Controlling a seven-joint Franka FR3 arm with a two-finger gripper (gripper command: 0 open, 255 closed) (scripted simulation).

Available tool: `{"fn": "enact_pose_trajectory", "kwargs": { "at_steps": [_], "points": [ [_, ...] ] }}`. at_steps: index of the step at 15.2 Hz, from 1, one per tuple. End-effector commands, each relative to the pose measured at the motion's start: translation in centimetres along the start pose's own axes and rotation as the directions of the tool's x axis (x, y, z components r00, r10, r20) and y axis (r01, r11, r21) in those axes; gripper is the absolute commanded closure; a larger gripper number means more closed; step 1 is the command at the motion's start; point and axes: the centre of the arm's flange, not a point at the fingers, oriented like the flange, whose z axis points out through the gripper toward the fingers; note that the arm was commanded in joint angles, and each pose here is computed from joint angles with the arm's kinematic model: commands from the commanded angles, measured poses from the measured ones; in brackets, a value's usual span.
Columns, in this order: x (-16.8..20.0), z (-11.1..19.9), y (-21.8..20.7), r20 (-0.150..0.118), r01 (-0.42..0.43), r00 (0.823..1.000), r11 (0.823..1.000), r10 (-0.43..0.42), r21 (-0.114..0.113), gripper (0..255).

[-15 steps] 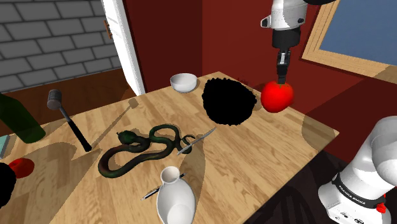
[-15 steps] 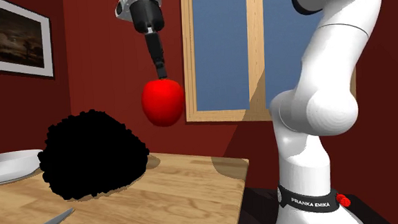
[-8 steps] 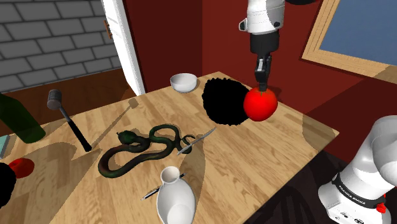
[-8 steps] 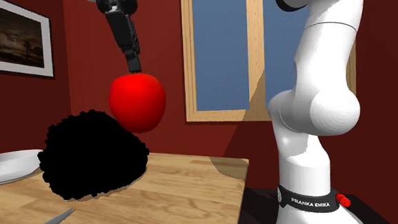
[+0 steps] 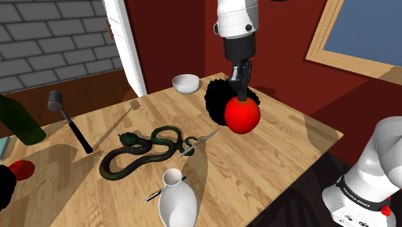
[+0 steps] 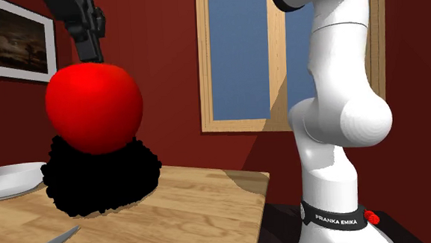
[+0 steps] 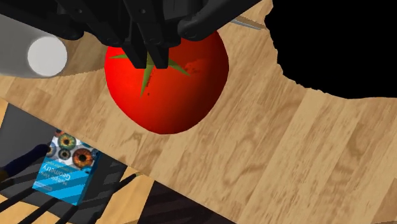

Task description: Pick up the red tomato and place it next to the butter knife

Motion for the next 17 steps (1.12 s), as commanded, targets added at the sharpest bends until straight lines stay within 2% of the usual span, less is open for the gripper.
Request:
{"fn": "enact_pose_trajectory", "kwargs": {
  "at_steps": [1, 8, 17],
  "points": [
    [1.3, -0.2, -2.4, 0.0, -0.001, 1.0, 1.0, 0.001, 0.001, 255],
    [5.5, -1.3, -9.9, 0.0, -0.001, 1.0, 1.0, 0.001, 0.001, 255],
    [6.4, 3.4, -10.0, 0.0, -0.001, 1.0, 1.0, 0.001, 0.001, 255]
  ]
}}
